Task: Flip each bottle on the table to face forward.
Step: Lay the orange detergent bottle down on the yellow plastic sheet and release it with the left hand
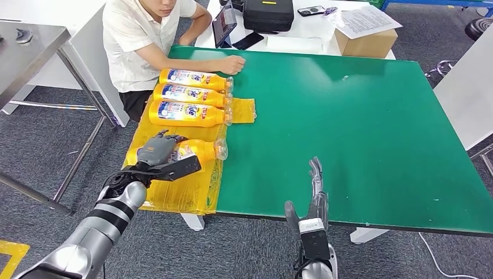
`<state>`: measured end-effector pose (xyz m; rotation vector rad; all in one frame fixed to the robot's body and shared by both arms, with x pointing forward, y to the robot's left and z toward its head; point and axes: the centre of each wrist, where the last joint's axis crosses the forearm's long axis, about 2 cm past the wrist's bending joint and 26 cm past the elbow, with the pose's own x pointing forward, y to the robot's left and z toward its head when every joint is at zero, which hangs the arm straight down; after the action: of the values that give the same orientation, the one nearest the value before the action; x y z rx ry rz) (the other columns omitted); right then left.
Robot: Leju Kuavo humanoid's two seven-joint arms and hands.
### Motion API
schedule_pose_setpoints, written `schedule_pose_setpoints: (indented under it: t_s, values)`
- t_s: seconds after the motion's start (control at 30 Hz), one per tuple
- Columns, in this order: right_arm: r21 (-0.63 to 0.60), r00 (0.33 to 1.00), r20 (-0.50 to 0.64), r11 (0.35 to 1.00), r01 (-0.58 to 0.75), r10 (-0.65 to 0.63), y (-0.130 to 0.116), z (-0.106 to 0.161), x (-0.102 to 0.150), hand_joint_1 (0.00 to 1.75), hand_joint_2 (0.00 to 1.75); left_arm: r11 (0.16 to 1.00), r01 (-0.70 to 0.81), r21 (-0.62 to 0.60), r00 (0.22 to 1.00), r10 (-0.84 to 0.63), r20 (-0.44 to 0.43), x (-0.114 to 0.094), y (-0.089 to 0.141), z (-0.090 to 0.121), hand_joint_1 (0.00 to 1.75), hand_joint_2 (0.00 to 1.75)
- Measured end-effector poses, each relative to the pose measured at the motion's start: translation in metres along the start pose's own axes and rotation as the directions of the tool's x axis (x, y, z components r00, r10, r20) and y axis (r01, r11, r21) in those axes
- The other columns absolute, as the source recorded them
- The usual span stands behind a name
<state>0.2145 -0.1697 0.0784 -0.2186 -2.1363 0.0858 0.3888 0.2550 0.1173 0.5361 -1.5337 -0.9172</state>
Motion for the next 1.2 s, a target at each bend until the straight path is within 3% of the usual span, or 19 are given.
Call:
schedule_pose_setpoints:
  t_s: [0.03,0.17,0.47,0.6,0.9,1.03,1.17,1.2]
  values:
    - [0.004,1.0,-0.002,1.0,0.013,-0.013,0.001,0.0,0.0,0.0,1.75,0.999,0.005,-0.042,1.0,-0.005,-0.007,-0.002,-0.001,-0.002,1.71,1.75]
    - [0.017,0.999,-0.006,0.998,0.053,-0.053,0.006,-0.002,0.003,0.0,1.75,0.986,-0.021,-0.166,1.0,0.018,-0.02,-0.007,0.001,-0.01,0.05,1.75]
    - [0.03,0.995,-0.013,0.995,0.095,-0.094,0.01,-0.002,0.005,0.0,1.75,0.915,-0.244,-0.32,0.969,0.241,-0.048,-0.016,0.004,-0.016,0.0,1.75]
    - [0.035,0.995,-0.012,0.994,0.102,-0.101,0.011,-0.003,0.005,0.0,1.75,0.905,-0.282,-0.32,0.956,0.292,-0.017,-0.018,0.003,-0.015,0.0,1.75]
    - [0.031,0.995,-0.018,0.994,0.101,-0.1,0.011,-0.001,0.005,0.0,1.75,0.957,-0.246,-0.153,0.956,0.266,0.121,-0.011,-0.024,0.002,0.0,1.75]
    - [0.004,0.997,-0.028,0.997,0.077,-0.077,0.01,0.004,0.006,0.0,1.75,0.971,-0.231,0.057,0.95,0.212,0.231,0.011,-0.039,0.019,0.0,1.75]
    - [-0.04,0.998,-0.029,0.998,0.053,-0.055,0.008,0.009,0.01,0.0,0.0,0.919,-0.333,0.213,0.898,0.24,0.369,0.046,-0.057,0.046,0.0,1.75]
    - [-0.052,0.998,-0.025,0.997,0.051,-0.052,0.008,0.009,0.013,0.0,0.0,0.889,-0.376,0.261,0.876,0.249,0.413,0.057,-0.06,0.054,0.0,1.75]
